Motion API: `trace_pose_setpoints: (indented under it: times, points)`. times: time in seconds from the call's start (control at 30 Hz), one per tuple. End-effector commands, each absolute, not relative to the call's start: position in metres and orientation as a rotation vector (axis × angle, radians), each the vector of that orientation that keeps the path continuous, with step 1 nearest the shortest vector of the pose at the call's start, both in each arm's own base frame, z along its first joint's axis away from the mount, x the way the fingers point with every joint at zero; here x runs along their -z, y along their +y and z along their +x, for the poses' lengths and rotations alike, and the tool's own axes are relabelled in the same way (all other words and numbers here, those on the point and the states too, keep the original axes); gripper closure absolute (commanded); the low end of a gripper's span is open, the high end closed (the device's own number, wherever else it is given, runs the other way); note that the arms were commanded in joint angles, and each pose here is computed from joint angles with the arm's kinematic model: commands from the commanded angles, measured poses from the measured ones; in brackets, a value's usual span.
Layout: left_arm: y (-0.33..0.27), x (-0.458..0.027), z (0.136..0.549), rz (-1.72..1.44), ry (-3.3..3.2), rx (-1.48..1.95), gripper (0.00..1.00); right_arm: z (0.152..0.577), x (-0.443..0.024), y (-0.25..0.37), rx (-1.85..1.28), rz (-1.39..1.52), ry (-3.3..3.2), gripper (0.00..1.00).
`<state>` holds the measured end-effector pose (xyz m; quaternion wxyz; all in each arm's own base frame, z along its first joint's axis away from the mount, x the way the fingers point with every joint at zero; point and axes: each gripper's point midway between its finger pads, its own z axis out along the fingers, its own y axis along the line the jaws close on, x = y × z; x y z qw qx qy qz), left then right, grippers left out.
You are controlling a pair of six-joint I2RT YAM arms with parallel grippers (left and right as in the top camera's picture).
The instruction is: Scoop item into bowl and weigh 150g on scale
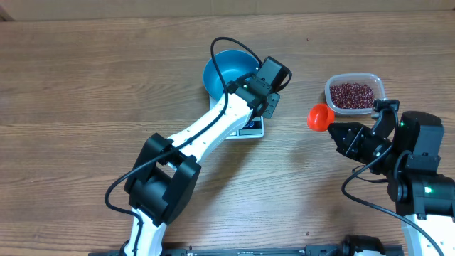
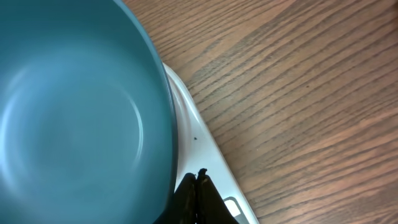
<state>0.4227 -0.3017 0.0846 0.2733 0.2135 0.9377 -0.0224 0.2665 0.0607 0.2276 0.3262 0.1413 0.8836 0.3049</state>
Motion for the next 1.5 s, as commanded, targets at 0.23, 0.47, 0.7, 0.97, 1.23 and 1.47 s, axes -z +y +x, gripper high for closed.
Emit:
trace_pose_setpoints:
  times: [0.23, 0.47, 0.7, 0.97, 1.23, 1.47]
  points:
    - [-0.308, -0.110, 0.407, 0.586, 2.538, 0.151, 0.96, 0.268, -0.237, 0.059, -0.787, 0.354, 2.292, 0.96]
    - [-0.289, -0.179, 0.381, 0.510, 2.505, 0.202, 0.96, 0.268, -0.236, 0.059, -0.787, 0.355, 2.294, 0.96]
    - [-0.267, -0.128, 0.353, 0.438, 2.607, 0.176, 0.96, 0.267, -0.236, 0.059, -0.782, 0.348, 2.296, 0.96]
    - [-0.261, -0.088, 0.341, 0.405, 2.527, 0.242, 0.96, 0.263, -0.231, 0.059, -0.776, 0.346, 2.322, 0.96]
    - [-0.264, -0.069, 0.355, 0.459, 2.487, 0.186, 0.96, 0.263, -0.231, 0.059, -0.777, 0.348, 2.325, 0.96]
    - [-0.267, -0.039, 0.365, 0.452, 2.493, 0.148, 0.96, 0.263, -0.231, 0.059, -0.777, 0.347, 2.325, 0.96]
